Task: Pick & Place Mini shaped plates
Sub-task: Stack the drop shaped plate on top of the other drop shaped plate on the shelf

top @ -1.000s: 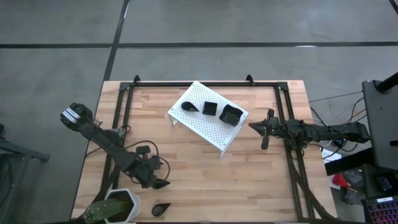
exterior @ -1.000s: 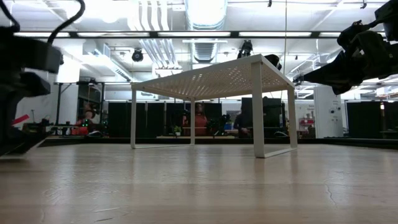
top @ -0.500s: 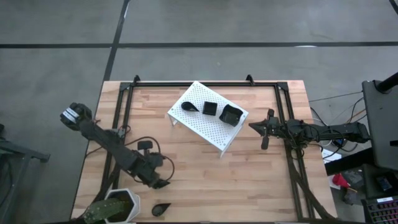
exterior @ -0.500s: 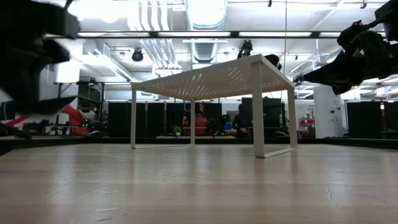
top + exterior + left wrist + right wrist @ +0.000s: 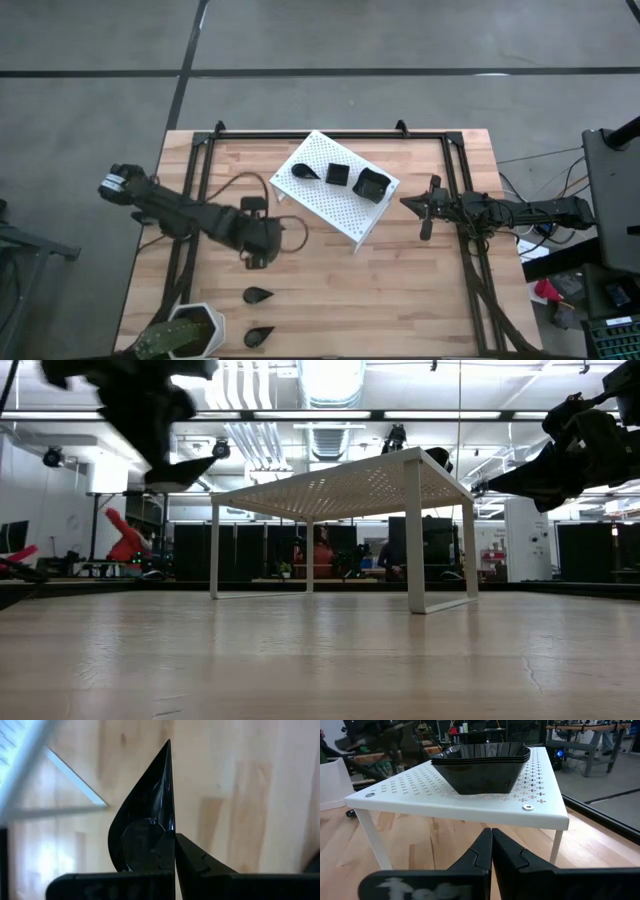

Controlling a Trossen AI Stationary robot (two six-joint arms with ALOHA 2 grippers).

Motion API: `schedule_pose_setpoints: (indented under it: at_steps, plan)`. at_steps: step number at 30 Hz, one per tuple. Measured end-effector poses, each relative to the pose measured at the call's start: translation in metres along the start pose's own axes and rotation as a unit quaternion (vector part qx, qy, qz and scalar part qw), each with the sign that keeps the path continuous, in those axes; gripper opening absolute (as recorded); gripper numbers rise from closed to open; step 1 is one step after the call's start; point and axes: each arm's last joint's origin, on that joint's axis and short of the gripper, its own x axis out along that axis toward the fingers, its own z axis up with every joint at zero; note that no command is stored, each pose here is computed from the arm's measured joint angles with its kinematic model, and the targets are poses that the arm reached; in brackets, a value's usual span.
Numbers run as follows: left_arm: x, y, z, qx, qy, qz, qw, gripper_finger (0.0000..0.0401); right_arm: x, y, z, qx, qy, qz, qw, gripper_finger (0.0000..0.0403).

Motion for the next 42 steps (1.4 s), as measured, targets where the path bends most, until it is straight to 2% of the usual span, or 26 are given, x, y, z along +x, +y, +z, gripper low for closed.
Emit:
schedule_pose_setpoints:
  at_steps: [8, 18, 26, 34, 38, 42]
  plan:
    - [-0.021, 0.047, 0.033, 0.031, -0.047, 0.028, 0.998, 0.0, 0.0, 0.0, 0.0, 0.0, 0.0, 0.0, 1.0, 0.0008]
    - [-0.022, 0.096, 0.046, 0.051, -0.055, 0.064, 0.995, 0.0, 0.0, 0.0, 0.0, 0.0, 0.0, 0.0, 1.0, 0.0008]
    - [-0.014, 0.115, 0.058, 0.062, -0.069, 0.054, 0.994, 0.0, 0.0, 0.0, 0.0, 0.0, 0.0, 0.0, 1.0, 0.0008]
    - [-0.007, 0.127, 0.088, 0.091, -0.054, 0.062, 0.992, 0.0, 0.0, 0.0, 0.0, 0.0, 0.0, 0.0, 1.0, 0.0008]
    - [0.001, 0.131, 0.09, 0.109, -0.022, 0.059, 0.992, 0.0, 0.0, 0.0, 0.0, 0.0, 0.0, 0.0, 1.0, 0.0008]
    - [0.006, 0.136, 0.092, 0.112, -0.022, 0.064, 0.991, 0.0, 0.0, 0.0, 0.0, 0.0, 0.0, 0.0, 1.0, 0.0008]
